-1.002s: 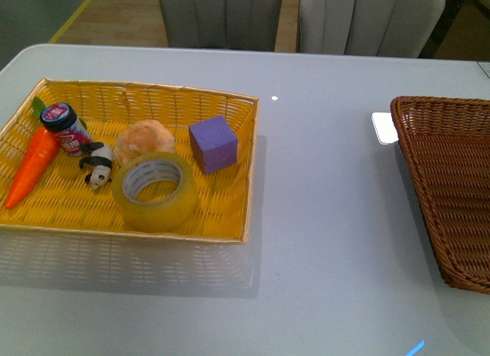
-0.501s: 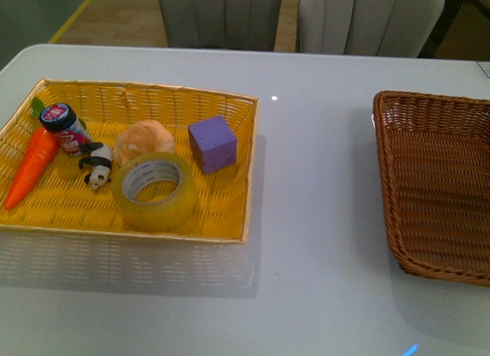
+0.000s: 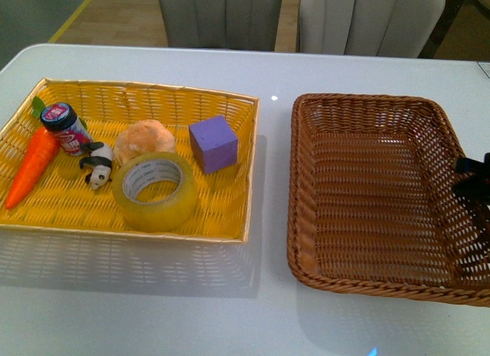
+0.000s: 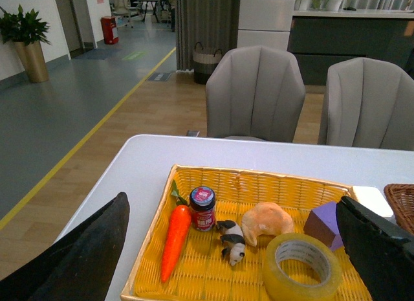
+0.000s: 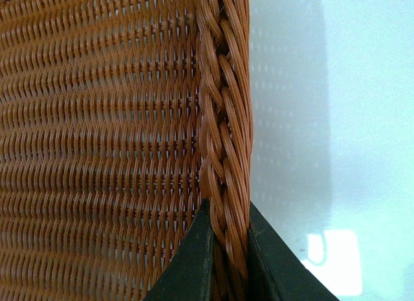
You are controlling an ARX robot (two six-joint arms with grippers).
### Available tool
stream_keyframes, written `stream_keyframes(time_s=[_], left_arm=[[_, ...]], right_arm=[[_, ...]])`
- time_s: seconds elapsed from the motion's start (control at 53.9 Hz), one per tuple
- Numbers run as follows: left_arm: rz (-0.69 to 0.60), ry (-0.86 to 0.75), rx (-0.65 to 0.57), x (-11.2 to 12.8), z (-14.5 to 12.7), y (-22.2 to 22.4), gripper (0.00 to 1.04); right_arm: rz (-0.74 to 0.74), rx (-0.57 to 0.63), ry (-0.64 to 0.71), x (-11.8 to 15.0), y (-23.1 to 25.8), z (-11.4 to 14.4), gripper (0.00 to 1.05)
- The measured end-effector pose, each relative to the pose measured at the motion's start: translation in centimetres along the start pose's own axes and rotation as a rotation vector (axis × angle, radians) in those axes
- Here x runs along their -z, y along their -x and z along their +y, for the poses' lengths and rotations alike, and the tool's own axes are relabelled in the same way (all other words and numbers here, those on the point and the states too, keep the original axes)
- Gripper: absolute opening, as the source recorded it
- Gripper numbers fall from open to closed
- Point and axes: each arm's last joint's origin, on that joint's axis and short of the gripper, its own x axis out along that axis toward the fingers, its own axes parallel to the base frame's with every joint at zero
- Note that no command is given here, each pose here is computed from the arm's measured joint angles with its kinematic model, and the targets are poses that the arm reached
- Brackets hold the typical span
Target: Move tape to another basket
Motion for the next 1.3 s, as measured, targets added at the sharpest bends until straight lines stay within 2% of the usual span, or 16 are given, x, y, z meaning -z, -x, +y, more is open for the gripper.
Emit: stream_keyframes(time_s=[0.13, 0.278, 0.316, 0.631, 0.761, 0.854, 1.132, 1.188, 1.3], left_arm=[[0.000, 0.000, 0.000, 0.0, 0.0, 0.0, 0.96], [0.000, 0.000, 0.000, 0.0, 0.0, 0.0, 0.96], [0.000, 0.000, 0.000, 0.0, 0.0, 0.0, 0.96], [0.000, 0.000, 0.000, 0.0, 0.0, 0.0, 0.96], [0.000, 0.000, 0.000, 0.0, 0.0, 0.0, 0.96], [0.000, 0.000, 0.000, 0.0, 0.0, 0.0, 0.96], [0.000, 0.000, 0.000, 0.0, 0.0, 0.0, 0.96], [0.000, 0.000, 0.000, 0.0, 0.0, 0.0, 0.96], [0.000, 0.000, 0.000, 0.0, 0.0, 0.0, 0.96]], right_arm=[[0.010, -0.011, 0.016, 0.3, -0.3, 1.3, 0.06], [0.020, -0.010, 0.010, 0.5, -0.5, 1.5, 0.06], [0.022, -0.013, 0.010, 0.5, -0.6, 1.5, 0.09], [-0.033, -0.007, -0.011, 0.2, 1.0, 0.5, 0.57], [-0.165, -0.030, -0.011, -1.3, 5.2, 0.2, 0.84], [-0.241, -0.064, 0.001, -1.4, 8.2, 0.5, 0.96], [-0.398, -0.082, 0.058, 1.3, 15.9, 2.7, 0.94], [-0.645, 0.011, 0.152, 2.5, 16.7, 3.1, 0.81], [-0.834, 0.024, 0.215, 4.1, 18.2, 3.8, 0.62]])
